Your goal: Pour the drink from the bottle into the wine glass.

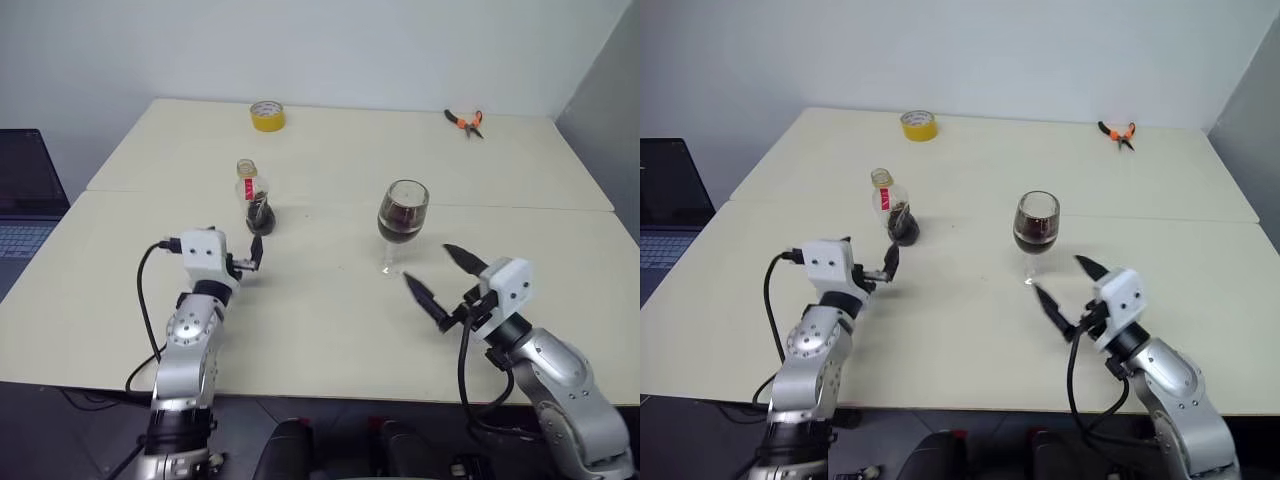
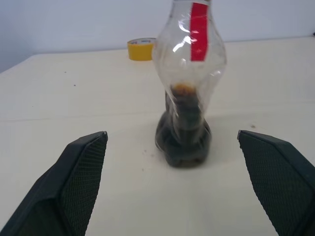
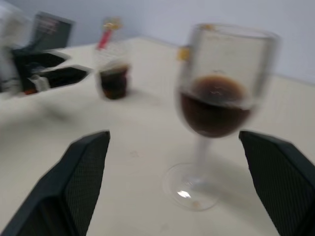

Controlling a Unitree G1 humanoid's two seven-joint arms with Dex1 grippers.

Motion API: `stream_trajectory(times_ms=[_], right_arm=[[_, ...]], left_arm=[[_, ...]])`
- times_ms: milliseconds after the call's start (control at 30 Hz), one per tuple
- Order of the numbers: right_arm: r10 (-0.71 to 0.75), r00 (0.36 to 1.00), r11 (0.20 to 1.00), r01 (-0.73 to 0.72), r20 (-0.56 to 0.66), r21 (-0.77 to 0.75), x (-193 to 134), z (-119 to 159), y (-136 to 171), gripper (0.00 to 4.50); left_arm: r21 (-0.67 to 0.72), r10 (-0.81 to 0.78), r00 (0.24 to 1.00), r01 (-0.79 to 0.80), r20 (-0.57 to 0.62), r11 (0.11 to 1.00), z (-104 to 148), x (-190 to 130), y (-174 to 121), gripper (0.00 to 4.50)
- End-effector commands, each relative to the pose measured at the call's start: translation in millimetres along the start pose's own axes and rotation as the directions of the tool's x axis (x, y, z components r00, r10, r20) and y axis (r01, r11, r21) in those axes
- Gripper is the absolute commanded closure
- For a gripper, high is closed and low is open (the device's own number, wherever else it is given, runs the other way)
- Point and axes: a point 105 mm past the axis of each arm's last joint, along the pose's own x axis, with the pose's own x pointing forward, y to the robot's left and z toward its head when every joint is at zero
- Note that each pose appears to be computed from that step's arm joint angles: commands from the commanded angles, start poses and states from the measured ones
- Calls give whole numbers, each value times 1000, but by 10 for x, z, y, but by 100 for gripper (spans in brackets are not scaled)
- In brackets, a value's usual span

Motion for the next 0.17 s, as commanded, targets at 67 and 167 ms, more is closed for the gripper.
stream_trajectory(times_ms=[67,167], right_arm=[[-104,991,994,106,82,-21,-24,-8,-79,0],[-127,988,992,127,83,6,-7,-81,-74,0]], left_arm=[[-7,14,998,-13,56,1000,142,-16,-16,1],[12,32,997,-33,77,999,149,-33,18,1]])
